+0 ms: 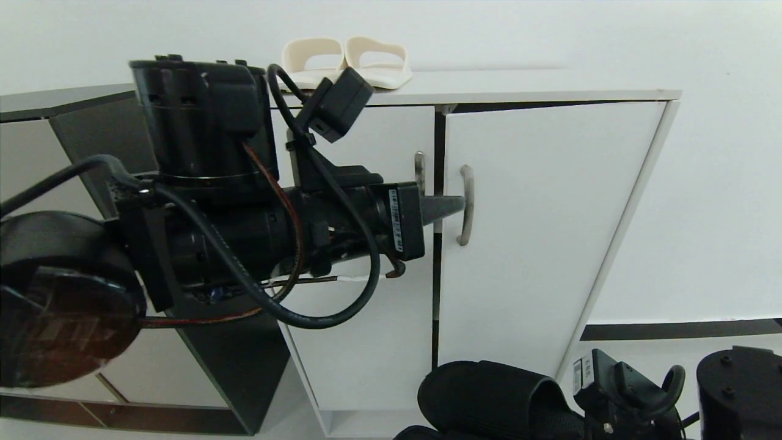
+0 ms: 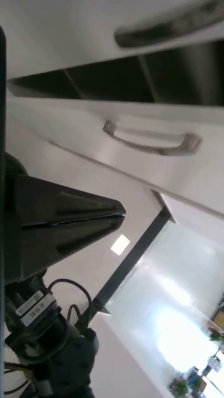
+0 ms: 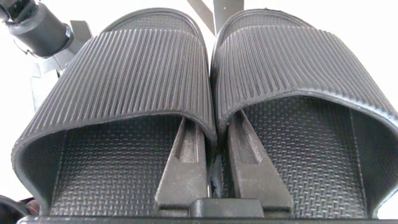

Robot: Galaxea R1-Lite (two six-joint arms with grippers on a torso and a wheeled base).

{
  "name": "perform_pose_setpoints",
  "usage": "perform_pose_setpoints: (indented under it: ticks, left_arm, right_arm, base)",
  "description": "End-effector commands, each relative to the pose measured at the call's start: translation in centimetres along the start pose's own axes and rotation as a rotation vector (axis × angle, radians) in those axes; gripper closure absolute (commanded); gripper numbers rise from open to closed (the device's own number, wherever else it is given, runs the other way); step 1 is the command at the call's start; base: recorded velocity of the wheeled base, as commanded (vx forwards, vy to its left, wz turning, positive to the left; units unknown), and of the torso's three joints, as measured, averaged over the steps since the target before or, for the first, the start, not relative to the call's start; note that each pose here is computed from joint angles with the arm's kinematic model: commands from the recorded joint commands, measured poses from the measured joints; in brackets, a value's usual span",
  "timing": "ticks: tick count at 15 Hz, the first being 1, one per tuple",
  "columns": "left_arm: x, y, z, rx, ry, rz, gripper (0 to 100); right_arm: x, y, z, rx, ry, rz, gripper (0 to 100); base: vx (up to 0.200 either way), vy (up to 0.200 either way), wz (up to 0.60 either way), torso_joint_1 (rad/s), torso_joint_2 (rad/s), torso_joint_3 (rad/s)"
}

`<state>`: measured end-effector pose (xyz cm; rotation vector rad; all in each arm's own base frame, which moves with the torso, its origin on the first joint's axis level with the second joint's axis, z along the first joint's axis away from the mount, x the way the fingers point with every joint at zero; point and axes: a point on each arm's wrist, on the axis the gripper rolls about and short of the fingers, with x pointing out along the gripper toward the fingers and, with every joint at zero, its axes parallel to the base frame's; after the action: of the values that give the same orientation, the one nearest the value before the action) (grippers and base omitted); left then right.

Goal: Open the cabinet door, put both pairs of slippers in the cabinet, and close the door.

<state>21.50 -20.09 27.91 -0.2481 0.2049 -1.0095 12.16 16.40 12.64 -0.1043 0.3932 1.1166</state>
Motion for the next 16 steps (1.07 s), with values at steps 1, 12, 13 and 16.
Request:
perform_pose_setpoints:
  ticks: [1,12,13,16]
  left_arm:
    - [-0.8,0.5,1.1,0.015,-0.059,0.009,100]
    - [2.0,4.2,1.6,0.003,-0.131,0.075,100]
    - [1.9,4.4,1.8,0.000,-0.125,0.083,100]
    - [3.0,5.0,2.0,0.000,-0.127,0.090,100]
  right_arm:
    - [0.0,0.0,0.0,-0.001,-0.003,0.000,100]
    - [0.1,0.0,0.0,-0.017,0.005,-0.005,100]
    - [0.1,0.0,-0.1,-0.017,0.006,-0.005,100]
    - [0.4,-0.1,-0.2,-0.014,0.019,-0.006,100]
  base:
    - [0.000,0.000,0.00,0.000,0.00,0.000]
    - [0.000,0.000,0.00,0.000,0.00,0.000]
    - [0.000,0.000,0.00,0.000,0.00,0.000]
    - [0.000,0.000,0.00,0.000,0.00,0.000]
